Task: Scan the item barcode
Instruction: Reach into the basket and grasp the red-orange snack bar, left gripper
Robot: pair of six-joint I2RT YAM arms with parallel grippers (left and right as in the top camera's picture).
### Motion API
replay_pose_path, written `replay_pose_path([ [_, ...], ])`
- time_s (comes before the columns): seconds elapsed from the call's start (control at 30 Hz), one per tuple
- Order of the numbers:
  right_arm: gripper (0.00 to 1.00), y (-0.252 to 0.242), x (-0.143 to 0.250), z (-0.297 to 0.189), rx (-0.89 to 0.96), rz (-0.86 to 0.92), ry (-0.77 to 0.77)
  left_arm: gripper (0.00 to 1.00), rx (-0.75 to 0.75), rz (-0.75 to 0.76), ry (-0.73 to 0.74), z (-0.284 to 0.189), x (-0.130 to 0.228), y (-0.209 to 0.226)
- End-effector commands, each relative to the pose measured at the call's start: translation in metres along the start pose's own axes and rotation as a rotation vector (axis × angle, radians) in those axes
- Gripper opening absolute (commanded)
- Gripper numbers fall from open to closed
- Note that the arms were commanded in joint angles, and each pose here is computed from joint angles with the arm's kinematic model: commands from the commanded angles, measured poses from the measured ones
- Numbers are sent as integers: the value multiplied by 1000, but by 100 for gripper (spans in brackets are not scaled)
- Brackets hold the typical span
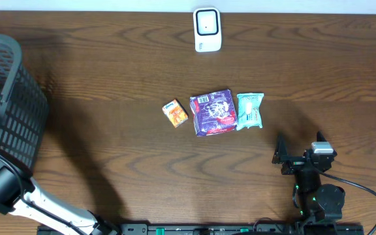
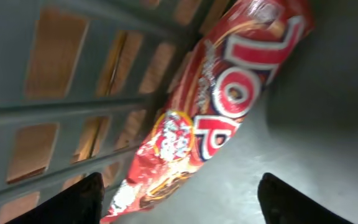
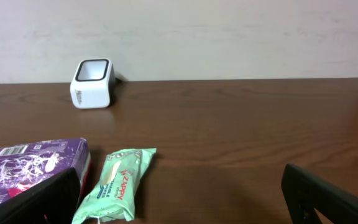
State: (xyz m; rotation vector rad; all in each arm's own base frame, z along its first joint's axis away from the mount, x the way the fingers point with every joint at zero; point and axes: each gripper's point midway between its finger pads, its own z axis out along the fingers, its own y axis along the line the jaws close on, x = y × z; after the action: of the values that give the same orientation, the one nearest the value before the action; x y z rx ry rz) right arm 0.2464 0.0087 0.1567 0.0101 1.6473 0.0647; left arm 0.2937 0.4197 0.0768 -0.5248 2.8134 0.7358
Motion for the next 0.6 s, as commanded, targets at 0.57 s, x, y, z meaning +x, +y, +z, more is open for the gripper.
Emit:
replay_pose_path([
  [0.57, 99, 1, 1, 0, -3, 10, 1, 64, 227, -51, 19, 48, 34, -19],
])
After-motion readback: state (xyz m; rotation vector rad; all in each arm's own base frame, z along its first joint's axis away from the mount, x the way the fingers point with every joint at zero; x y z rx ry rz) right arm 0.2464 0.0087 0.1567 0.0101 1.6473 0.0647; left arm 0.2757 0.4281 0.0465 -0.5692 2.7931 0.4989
